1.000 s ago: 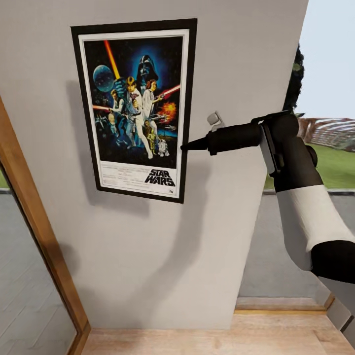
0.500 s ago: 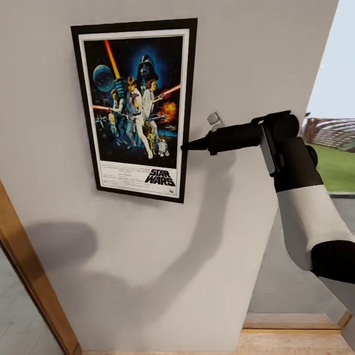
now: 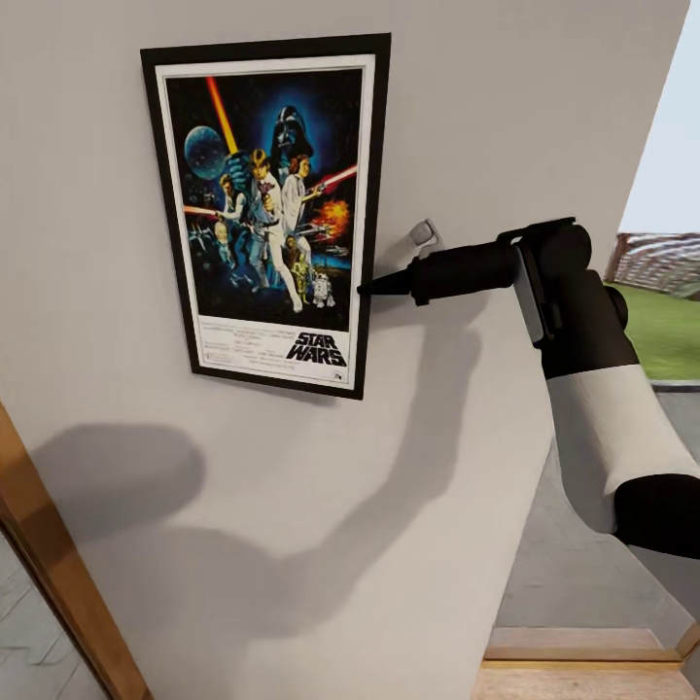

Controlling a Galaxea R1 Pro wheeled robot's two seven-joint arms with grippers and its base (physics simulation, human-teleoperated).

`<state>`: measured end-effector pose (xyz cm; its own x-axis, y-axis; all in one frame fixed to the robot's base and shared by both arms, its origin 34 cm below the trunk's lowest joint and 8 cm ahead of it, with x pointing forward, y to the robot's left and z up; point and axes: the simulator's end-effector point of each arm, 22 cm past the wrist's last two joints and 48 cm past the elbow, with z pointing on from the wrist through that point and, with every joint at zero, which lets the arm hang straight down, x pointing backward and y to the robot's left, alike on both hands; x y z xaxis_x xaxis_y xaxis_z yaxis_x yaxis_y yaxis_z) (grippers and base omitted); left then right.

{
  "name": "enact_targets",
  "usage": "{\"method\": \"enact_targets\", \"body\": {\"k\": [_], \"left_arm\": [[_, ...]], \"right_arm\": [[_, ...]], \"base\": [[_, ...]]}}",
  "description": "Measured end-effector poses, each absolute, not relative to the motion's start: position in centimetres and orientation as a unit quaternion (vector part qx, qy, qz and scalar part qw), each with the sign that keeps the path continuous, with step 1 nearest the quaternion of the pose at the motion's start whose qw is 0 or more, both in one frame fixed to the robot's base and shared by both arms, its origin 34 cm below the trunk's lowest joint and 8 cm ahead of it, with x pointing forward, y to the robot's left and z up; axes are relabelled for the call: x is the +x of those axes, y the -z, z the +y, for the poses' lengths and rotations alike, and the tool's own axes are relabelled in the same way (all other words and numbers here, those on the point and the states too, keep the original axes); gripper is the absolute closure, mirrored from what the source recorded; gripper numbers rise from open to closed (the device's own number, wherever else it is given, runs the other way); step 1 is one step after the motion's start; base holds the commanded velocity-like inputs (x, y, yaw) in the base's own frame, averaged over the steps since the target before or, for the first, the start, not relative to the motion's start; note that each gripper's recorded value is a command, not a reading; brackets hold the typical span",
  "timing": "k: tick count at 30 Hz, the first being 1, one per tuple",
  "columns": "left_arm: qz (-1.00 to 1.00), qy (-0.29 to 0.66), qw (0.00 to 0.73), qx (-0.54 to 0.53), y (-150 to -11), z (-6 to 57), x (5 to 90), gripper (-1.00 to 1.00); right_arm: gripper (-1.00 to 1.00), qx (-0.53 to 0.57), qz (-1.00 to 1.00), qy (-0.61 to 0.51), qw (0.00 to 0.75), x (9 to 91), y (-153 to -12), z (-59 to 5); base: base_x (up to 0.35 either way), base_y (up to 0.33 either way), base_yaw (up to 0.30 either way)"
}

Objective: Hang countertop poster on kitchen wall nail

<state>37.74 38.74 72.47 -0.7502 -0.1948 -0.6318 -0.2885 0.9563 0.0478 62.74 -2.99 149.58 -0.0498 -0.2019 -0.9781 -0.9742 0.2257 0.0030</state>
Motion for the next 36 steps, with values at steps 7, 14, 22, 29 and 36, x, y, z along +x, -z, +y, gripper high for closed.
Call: {"method": "enact_targets", "body": {"k": [7,14,22,29,36], "left_arm": [[0.933,-0.071,0.329,-0.130,-72.5,38.7,37.7,-1.00],[0.933,-0.071,0.329,-0.130,-72.5,38.7,37.7,-1.00],[0.932,-0.082,0.331,-0.125,-72.8,40.4,37.8,-1.00],[0.932,-0.085,0.331,-0.124,-72.9,40.8,37.8,-1.00],[0.932,-0.085,0.331,-0.124,-73.0,40.9,37.8,-1.00]], "right_arm": [[1.00,-0.483,0.609,-0.393,0.492,62.7,-149.6,-3.0],[1.00,-0.483,0.609,-0.393,0.492,62.7,-149.6,-3.0],[1.00,-0.481,0.612,-0.390,0.492,62.9,-149.5,-3.3],[1.00,-0.480,0.612,-0.392,0.492,62.9,-149.5,-3.5],[1.00,-0.480,0.612,-0.393,0.491,62.9,-149.5,-3.5]], "base": [[0.000,0.000,0.000],[0.000,0.000,0.000],[0.000,0.000,0.000],[0.000,0.000,0.000],[0.000,0.000,0.000]]}}
